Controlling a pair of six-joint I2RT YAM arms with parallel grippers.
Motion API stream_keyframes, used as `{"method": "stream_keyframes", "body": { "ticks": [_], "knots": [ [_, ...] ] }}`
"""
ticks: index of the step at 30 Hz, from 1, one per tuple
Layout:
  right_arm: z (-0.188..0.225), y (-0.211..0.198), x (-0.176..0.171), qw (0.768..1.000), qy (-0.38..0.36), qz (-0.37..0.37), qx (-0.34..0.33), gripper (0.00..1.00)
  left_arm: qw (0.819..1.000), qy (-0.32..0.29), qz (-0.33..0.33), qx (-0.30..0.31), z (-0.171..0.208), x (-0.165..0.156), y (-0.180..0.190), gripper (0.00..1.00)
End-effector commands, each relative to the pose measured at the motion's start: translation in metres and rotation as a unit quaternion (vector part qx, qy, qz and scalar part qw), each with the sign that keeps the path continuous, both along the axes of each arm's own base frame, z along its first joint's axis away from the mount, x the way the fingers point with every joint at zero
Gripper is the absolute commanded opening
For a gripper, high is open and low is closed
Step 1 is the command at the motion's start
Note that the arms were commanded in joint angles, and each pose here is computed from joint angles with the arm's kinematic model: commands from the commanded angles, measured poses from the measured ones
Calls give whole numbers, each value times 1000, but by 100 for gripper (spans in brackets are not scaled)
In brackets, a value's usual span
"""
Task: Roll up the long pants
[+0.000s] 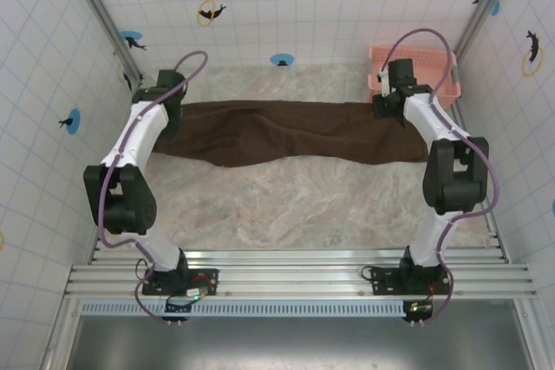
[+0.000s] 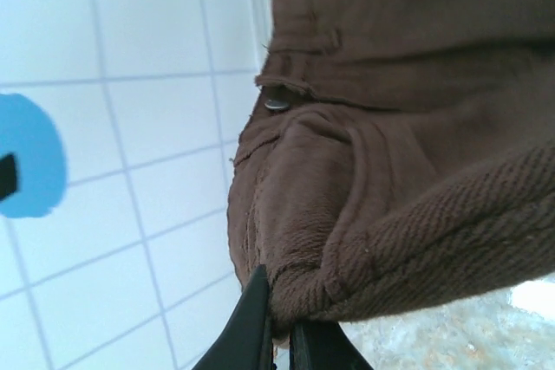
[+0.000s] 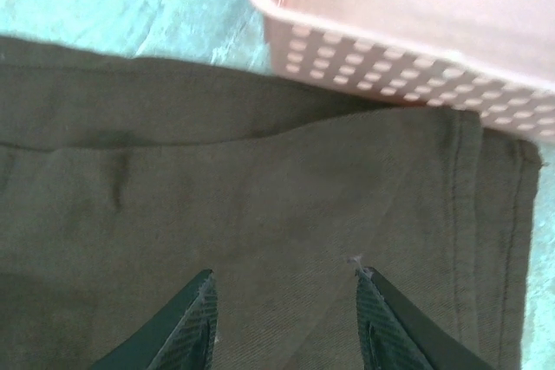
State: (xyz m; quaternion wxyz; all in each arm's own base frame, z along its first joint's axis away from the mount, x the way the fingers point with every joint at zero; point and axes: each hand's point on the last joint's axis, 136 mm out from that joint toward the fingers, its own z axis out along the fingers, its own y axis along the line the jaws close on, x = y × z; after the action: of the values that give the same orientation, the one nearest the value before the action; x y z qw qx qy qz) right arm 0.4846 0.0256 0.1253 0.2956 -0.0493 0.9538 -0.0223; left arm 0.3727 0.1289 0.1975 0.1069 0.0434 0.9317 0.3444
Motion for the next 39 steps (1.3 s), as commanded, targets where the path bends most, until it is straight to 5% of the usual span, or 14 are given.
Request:
{"method": "stream_keyframes", "body": {
  "ticks": [1,12,14,16,20,25,30,34,39],
  "knots": [
    [-13,-7,-19,999,25,-21,-4,46,1000,-17,16,-19,19,14,20,0],
    [3,-35,-65,998,51,-47,-10,47,998,12,47,-50,-46,109,81,4],
    [4,-45,-72,996,53,-65,2,49,997,25,49,-54,-68,119,87,30],
    [2,-55,-79,995,59,-82,19,50,997,24,51,-44,-73,126,92,71],
    [-6,-73,-90,991,80,-103,43,57,997,14,50,-53,-66,124,85,91],
    [-35,-85,-98,983,122,-118,63,56,996,-14,21,-86,-50,101,49,94],
    [-69,-93,-100,974,147,-146,90,50,986,1,22,-164,-81,65,18,95],
    [-96,-92,-108,965,181,-152,111,39,985,48,32,-161,-110,41,17,95],
    [-112,-97,-111,961,173,-172,126,39,985,60,31,-160,-119,37,17,95]
  ]
}}
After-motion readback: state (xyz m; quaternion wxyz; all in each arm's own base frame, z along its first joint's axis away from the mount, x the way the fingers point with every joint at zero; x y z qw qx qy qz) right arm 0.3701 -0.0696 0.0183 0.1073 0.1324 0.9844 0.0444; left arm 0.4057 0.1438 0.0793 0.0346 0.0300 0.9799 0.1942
